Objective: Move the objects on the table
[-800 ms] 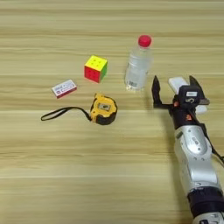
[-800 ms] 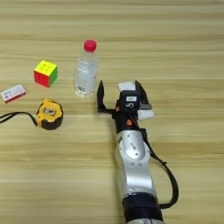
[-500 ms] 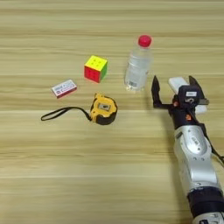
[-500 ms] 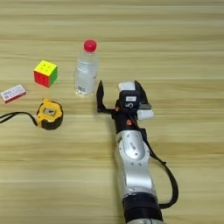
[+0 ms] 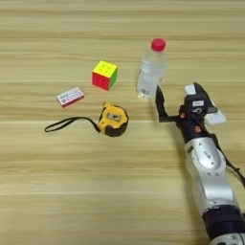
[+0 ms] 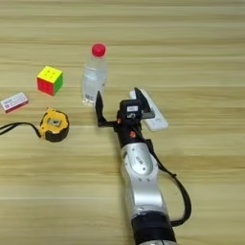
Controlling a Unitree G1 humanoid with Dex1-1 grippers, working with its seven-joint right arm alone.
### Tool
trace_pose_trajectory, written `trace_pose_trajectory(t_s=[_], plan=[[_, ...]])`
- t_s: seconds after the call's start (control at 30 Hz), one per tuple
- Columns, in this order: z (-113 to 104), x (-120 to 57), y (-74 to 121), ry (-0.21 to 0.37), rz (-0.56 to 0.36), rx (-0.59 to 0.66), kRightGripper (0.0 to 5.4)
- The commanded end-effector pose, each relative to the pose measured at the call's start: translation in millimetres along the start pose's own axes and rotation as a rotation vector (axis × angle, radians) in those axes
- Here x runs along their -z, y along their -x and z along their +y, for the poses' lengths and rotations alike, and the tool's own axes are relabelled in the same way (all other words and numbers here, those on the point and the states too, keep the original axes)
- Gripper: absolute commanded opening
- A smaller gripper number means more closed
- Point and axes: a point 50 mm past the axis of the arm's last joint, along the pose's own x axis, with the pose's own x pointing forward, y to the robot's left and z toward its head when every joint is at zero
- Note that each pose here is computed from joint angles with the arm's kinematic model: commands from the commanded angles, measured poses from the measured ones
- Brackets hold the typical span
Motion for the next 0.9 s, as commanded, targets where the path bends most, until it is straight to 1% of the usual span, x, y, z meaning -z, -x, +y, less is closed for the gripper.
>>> trace_pose_trajectory(t_s=[0.03, 0.33, 0.43, 0.5, 0.7, 0.9], plan=[[0, -24.5, -17.7, 0.035, -0.100, -0.030, 5.36], [2, -27.9, -27.4, 0.058, -0.095, -0.075, 5.36], [1, -27.4, -32.4, 0.052, -0.082, -0.087, 5.36], [2, -27.4, -35.3, 0.033, -0.073, -0.103, 5.36], [4, -30.2, -43.5, 0.038, -0.072, -0.132, 5.36], [5, -30.5, -53.0, 0.027, -0.062, -0.154, 5.36]])
